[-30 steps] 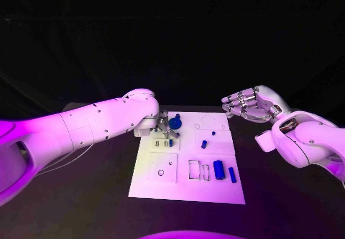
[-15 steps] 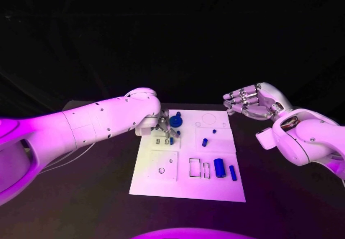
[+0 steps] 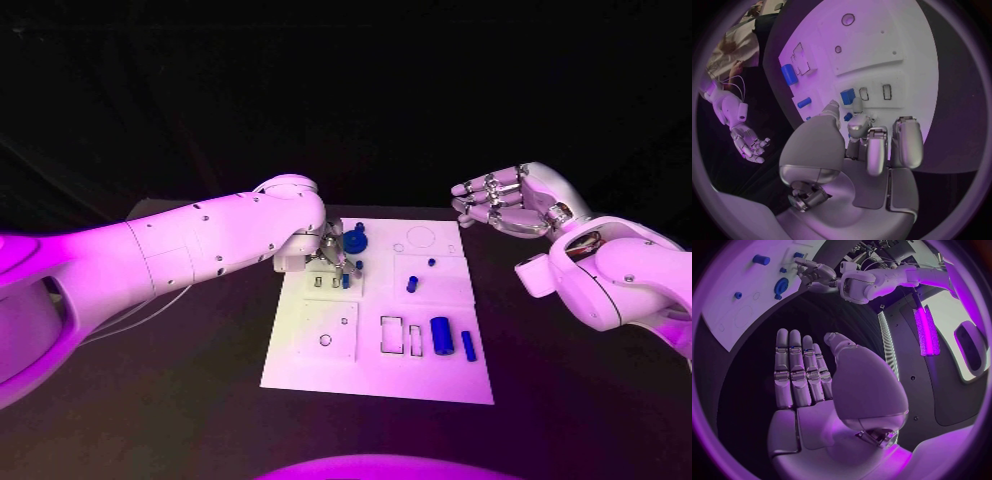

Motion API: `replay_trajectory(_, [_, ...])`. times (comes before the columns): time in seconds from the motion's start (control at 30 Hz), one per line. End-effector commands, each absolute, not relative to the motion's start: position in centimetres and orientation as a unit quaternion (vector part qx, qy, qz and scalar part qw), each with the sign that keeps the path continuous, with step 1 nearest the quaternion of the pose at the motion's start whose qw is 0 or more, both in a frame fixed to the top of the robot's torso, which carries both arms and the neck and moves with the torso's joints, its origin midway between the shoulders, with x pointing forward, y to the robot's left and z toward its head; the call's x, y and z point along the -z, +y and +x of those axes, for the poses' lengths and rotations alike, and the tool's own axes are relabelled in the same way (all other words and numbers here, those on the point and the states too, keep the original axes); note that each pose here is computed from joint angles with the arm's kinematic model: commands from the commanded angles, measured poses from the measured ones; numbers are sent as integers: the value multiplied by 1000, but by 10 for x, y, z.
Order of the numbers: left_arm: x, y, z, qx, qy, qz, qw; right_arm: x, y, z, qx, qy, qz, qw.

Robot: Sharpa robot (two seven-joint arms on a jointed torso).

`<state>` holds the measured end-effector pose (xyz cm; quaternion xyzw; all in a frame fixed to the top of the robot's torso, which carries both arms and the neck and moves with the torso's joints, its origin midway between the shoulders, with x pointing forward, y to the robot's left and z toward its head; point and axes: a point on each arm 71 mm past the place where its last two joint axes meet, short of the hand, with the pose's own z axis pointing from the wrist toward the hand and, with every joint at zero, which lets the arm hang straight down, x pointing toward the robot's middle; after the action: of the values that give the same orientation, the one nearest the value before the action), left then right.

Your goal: Assemble the parts on the task board

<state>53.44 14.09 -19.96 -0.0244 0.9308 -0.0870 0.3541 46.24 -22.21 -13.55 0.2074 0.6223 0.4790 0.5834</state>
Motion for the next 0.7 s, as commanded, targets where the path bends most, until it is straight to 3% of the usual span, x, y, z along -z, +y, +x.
replay_trajectory(0.03, [201,139,532,89,936,-16,340,135,-221,463,-482,618,204,587])
replay_trajectory(0.7, [202,139,530,90,938,-18,333,136,-220,464,-482,619,204,586])
